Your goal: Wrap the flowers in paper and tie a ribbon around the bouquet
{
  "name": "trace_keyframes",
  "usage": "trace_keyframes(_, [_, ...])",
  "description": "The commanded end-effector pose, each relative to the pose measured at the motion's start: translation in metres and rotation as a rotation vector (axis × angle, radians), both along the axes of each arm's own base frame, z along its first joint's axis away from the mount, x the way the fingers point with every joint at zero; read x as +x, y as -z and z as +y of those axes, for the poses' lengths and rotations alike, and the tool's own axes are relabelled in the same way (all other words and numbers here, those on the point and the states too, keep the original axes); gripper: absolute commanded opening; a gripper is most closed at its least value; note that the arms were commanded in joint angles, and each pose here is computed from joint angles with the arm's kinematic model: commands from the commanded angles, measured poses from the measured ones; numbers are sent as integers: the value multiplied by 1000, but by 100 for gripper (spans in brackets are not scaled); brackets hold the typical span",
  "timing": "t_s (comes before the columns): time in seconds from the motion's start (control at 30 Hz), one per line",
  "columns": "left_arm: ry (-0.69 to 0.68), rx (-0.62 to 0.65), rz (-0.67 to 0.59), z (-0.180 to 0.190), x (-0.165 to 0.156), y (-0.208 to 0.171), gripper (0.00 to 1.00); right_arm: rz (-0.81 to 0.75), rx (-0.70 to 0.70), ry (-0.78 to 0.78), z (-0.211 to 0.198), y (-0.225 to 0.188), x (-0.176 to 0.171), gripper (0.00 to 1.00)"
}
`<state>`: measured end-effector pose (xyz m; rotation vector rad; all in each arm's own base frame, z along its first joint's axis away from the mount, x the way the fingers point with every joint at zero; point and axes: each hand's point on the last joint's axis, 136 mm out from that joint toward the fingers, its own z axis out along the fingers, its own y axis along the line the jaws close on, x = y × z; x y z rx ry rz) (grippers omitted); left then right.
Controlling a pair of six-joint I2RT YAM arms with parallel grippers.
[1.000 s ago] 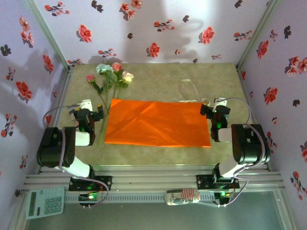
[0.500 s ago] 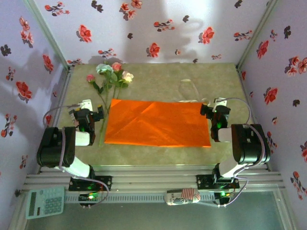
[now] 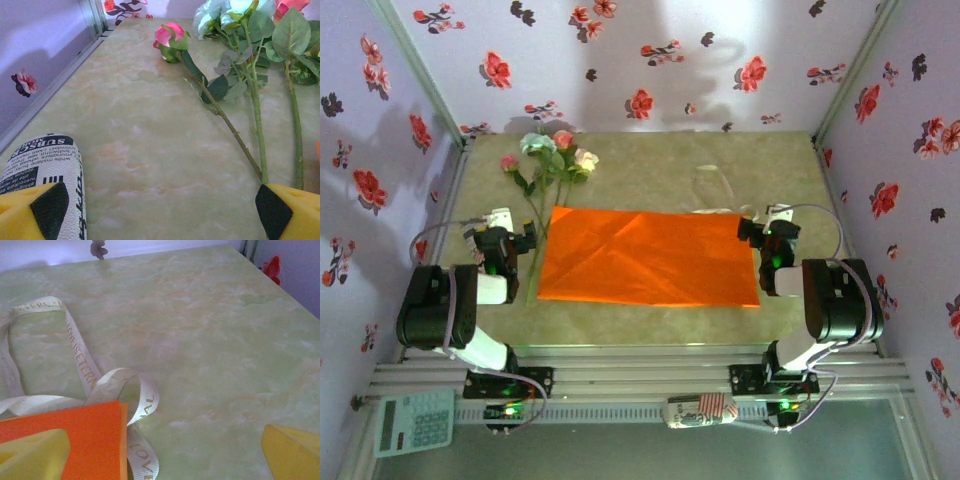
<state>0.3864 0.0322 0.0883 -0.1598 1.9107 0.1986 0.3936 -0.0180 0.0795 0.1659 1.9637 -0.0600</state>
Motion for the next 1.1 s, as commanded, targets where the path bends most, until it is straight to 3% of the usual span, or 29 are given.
trace_keyframes(0.0, [-37, -2, -47, 7, 2, -12, 100, -47, 18, 29, -5, -10, 0, 99])
trace_keyframes(0.23, [-60, 96, -92, -1, -13, -58, 100, -103, -18, 146, -20, -60, -20, 99])
trace_keyframes(0.33, [-59, 96, -255, -15, -17, -120, 100, -184, -99, 220, -25, -118, -23, 99])
trace_keyframes(0.37, [-138, 23, -294, -12, -17, -141, 100, -205, -92, 274, -29, -138, -24, 99])
trace_keyframes(0.43, [-129, -217, -131, -28, -13, -152, 100, -184, 96, 456, -47, -157, -30, 99])
trace_keyframes(0.5, [-13, -465, 0, -63, 0, -156, 100, -5, 357, 635, -52, -143, -52, 99])
trace_keyframes(0.53, [79, -602, 51, -85, 13, -153, 100, 49, 441, 613, -42, -138, -49, 99])
trace_keyframes(0.57, [175, -720, 144, -113, 27, -146, 100, 121, 503, 459, -15, -135, -36, 93])
trace_keyframes(0.6, [258, -764, 250, -145, 37, -143, 100, 211, 541, 408, 4, -127, -38, 82])
trace_keyframes(0.7, [425, -685, 474, -236, 38, -116, 96, 417, 538, 457, 43, -101, -71, 68])
trace_keyframes(0.8, [532, -720, 647, -309, 27, -78, 72, 554, 591, 455, 73, -69, -93, 65])
trace_keyframes(0.93, [603, -719, 853, -370, 4, -27, 42, 654, 705, 474, 86, -37, -110, 63])
trace_keyframes(1.07, [580, -681, 995, -391, -16, 21, 26, 757, 728, 478, 88, -25, -129, 67])
